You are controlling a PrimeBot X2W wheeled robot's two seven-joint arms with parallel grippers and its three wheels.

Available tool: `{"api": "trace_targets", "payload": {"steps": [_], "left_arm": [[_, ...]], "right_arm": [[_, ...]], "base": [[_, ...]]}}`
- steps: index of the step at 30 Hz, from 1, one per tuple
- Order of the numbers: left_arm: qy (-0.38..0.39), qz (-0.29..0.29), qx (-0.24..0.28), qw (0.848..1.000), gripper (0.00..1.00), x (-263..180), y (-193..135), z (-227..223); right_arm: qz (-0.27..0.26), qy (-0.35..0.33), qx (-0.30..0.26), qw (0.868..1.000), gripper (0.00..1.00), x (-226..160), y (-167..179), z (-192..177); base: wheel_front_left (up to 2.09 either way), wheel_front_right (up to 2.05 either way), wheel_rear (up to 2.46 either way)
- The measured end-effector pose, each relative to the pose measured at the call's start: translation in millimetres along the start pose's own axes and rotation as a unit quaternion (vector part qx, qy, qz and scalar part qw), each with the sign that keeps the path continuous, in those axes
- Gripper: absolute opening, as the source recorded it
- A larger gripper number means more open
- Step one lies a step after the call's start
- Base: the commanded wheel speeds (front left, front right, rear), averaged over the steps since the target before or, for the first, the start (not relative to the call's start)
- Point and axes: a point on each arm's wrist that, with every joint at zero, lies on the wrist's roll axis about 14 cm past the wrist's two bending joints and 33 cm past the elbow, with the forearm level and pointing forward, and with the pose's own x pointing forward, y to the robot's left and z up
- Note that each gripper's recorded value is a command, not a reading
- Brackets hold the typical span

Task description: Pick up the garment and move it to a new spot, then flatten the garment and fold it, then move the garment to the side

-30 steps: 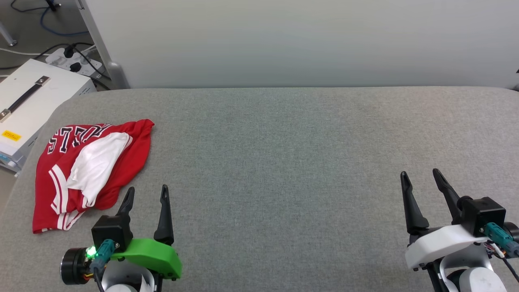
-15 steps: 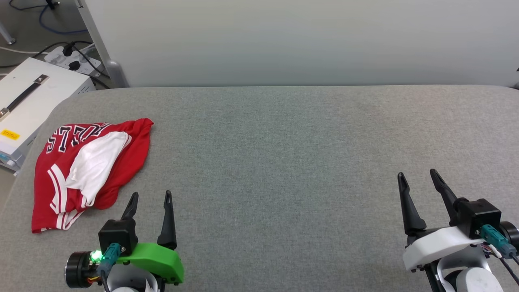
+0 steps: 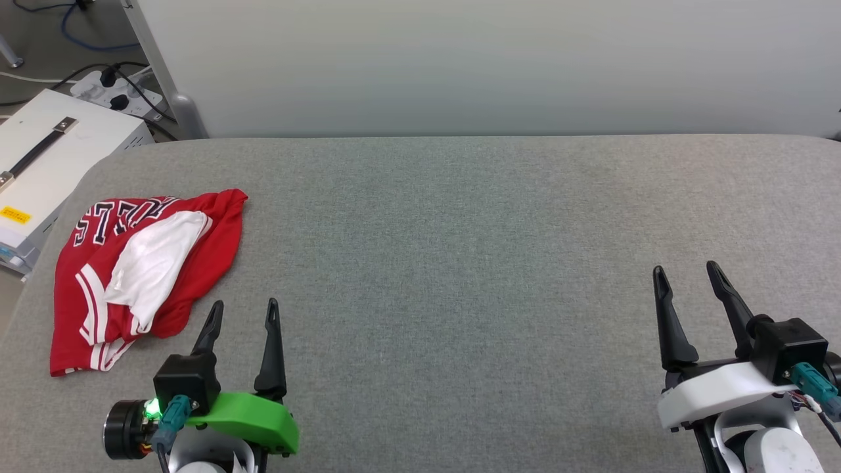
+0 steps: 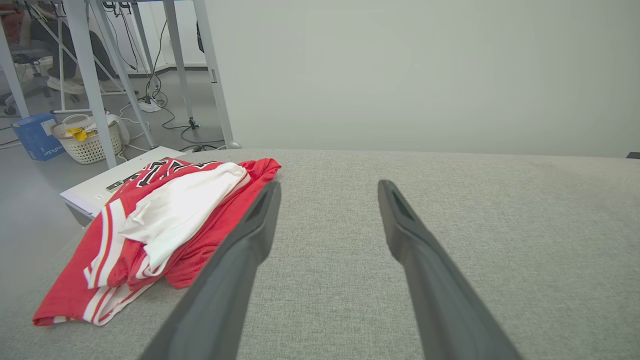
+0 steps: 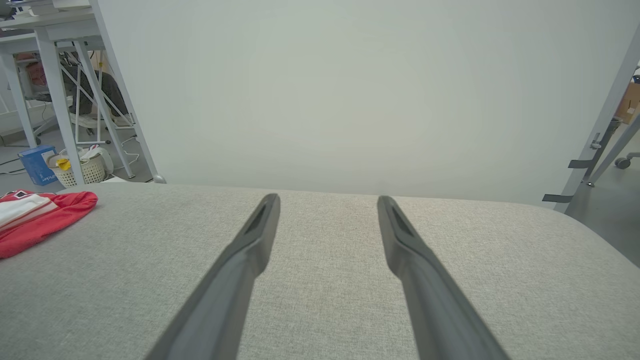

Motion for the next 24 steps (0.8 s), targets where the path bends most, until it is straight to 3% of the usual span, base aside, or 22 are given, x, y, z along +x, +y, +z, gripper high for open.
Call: {"api": "trace_targets", "payload": {"steps": [24], "left_arm": [[0.014,-0.011,-0.010,1.000,1.00,-5,-4,-18]], "right_arm": [[-0.002,0.006,0.017,1.000,1.00,-1,0,-14]], "base": [[0.00,0.00,0.00]]}}
